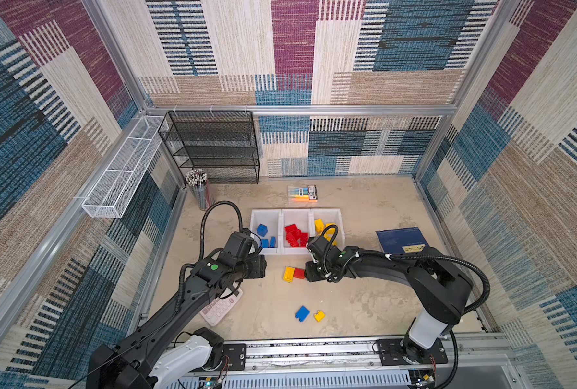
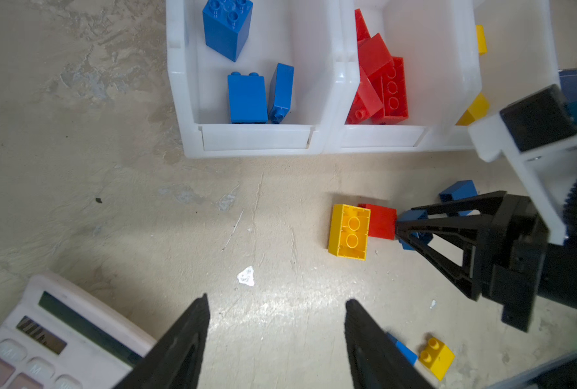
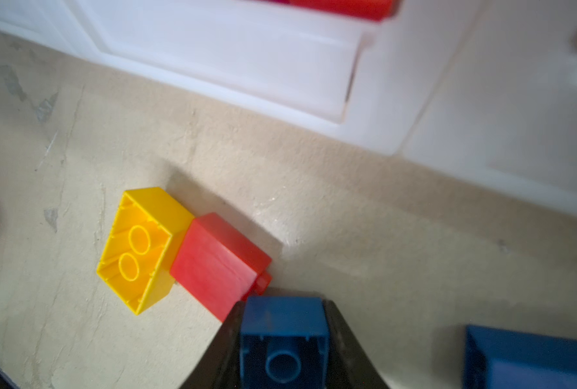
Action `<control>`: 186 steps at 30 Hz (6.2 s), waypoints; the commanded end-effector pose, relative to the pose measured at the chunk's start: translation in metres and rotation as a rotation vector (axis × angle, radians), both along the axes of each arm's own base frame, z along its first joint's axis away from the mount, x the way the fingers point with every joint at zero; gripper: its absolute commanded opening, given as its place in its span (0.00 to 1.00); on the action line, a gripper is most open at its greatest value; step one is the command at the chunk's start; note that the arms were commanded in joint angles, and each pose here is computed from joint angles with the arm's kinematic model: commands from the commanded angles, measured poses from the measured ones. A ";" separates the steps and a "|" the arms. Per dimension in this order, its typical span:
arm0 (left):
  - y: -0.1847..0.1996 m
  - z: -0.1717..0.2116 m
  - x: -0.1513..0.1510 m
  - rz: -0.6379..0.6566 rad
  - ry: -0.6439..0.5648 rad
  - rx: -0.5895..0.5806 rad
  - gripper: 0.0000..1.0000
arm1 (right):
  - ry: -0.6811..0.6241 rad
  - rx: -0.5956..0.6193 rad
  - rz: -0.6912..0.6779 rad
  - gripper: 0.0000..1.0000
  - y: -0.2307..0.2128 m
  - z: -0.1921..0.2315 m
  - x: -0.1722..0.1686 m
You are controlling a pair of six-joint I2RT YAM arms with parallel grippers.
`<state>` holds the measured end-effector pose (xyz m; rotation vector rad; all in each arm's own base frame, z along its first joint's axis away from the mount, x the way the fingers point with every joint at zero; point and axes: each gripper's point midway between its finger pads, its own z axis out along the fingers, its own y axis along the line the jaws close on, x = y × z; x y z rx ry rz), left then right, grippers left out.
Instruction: Sort the legos into containers by color
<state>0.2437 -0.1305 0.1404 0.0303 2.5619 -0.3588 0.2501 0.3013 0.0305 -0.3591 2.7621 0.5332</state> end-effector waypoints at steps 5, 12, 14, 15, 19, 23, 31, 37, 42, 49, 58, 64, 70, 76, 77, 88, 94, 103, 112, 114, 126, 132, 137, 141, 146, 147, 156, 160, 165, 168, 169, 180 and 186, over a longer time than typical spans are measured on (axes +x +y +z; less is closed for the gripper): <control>0.010 0.000 -0.005 0.031 -0.003 0.023 0.67 | -0.072 0.005 0.011 0.32 0.012 0.028 0.011; 0.022 0.002 -0.017 0.062 -0.016 0.029 0.67 | -0.249 0.046 0.084 0.31 0.048 0.104 0.052; 0.024 0.002 -0.022 0.068 -0.019 0.020 0.67 | -0.295 0.065 0.118 0.31 0.066 0.118 0.066; 0.025 0.000 -0.024 0.073 -0.016 0.016 0.67 | -0.308 0.068 0.136 0.31 0.075 0.121 0.073; 0.029 -0.004 -0.032 0.083 -0.005 0.009 0.67 | -0.353 0.075 0.202 0.31 0.115 0.127 0.103; 0.031 -0.005 -0.036 0.088 -0.003 0.004 0.67 | -0.365 0.051 0.226 0.31 0.142 0.115 0.130; 0.029 -0.006 -0.037 0.078 -0.007 -0.012 0.67 | -0.342 0.026 0.215 0.66 0.161 0.096 0.148; 0.025 -0.009 -0.036 0.064 0.001 -0.021 0.67 | -0.375 0.030 0.195 0.77 0.156 0.113 0.150; 0.023 -0.014 -0.036 0.058 0.008 -0.022 0.67 | -0.389 0.044 0.192 0.78 0.152 0.124 0.147; 0.017 -0.016 -0.033 0.033 0.021 -0.031 0.67 | -0.439 0.061 0.166 0.78 0.138 0.156 0.142; 0.004 -0.020 -0.027 -0.005 0.037 -0.056 0.68 | -0.464 0.076 0.053 0.78 0.072 0.179 0.122; -0.010 -0.026 -0.019 -0.056 0.062 -0.072 0.68 | -0.433 0.055 -0.069 0.79 0.010 0.166 0.098; -0.025 -0.033 -0.011 -0.111 0.102 -0.065 0.68 | -0.381 0.063 -0.196 0.80 -0.043 0.143 0.066; -0.049 -0.045 -0.006 -0.182 0.129 -0.079 0.67 | -0.352 0.046 -0.276 0.81 -0.077 0.129 0.046; -0.053 -0.047 -0.005 -0.196 0.138 -0.070 0.67 | -0.354 0.043 -0.286 0.81 -0.081 0.130 0.044; -0.092 -0.081 0.001 -0.319 0.242 -0.006 0.64 | -0.366 0.032 -0.325 0.82 -0.099 0.136 0.038; -0.097 -0.097 0.004 -0.351 0.277 0.031 0.60 | -0.368 0.037 -0.341 0.82 -0.104 0.136 0.033; -0.102 -0.115 0.004 -0.377 0.320 0.059 0.45 | -0.366 0.038 -0.354 0.82 -0.111 0.135 0.029; -0.102 -0.107 0.003 -0.376 0.312 0.049 0.31 | -0.374 0.034 -0.365 0.82 -0.116 0.136 0.026; -0.105 -0.096 0.002 -0.386 0.294 0.029 0.30 | -0.379 0.031 -0.370 0.82 -0.119 0.137 0.026; -0.195 -0.001 0.070 -0.543 0.079 -0.099 0.30 | -0.440 0.029 -0.435 0.83 -0.149 0.163 0.022; -0.239 -0.007 0.112 -0.614 0.091 -0.083 0.31 | -0.452 0.046 -0.472 0.83 -0.163 0.174 0.011; -0.259 -0.020 0.136 -0.624 0.094 -0.079 0.34 | -0.447 0.063 -0.484 0.83 -0.169 0.178 0.003; -0.264 -0.023 0.142 -0.613 0.103 -0.084 0.49 | -0.430 0.053 -0.484 0.84 -0.171 0.174 -0.001; -0.258 -0.019 0.145 -0.586 0.066 -0.073 0.55 | -0.418 0.041 -0.488 0.85 -0.173 0.169 -0.003; -0.255 -0.017 0.145 -0.579 0.057 -0.076 0.56 | -0.415 0.039 -0.486 0.86 -0.172 0.168 -0.002; -0.198 0.008 0.135 -0.464 0.005 -0.105 0.56 | -0.326 -0.020 -0.423 0.86 -0.158 0.127 0.001; -0.154 0.019 0.120 -0.380 -0.022 -0.120 0.56 | -0.274 -0.068 -0.386 0.81 -0.151 0.101 0.004; -0.112 0.018 0.093 -0.309 -0.039 -0.093 0.56 | -0.229 -0.091 -0.330 0.78 -0.139 0.079 0.007; -0.093 0.012 0.076 -0.259 -0.021 -0.087 0.57 | -0.223 -0.079 -0.305 0.77 -0.131 0.071 0.010; -0.088 0.010 0.071 -0.243 -0.018 -0.089 0.57 | -0.223 -0.074 -0.295 0.78 -0.128 0.069 0.012; -0.044 0.000 0.034 -0.124 -0.027 -0.069 0.58 | -0.197 -0.137 -0.130 0.76 -0.105 0.042 0.025; -0.041 -0.001 0.030 -0.107 -0.026 -0.077 0.58 | -0.177 -0.140 -0.080 0.73 -0.090 0.028 0.027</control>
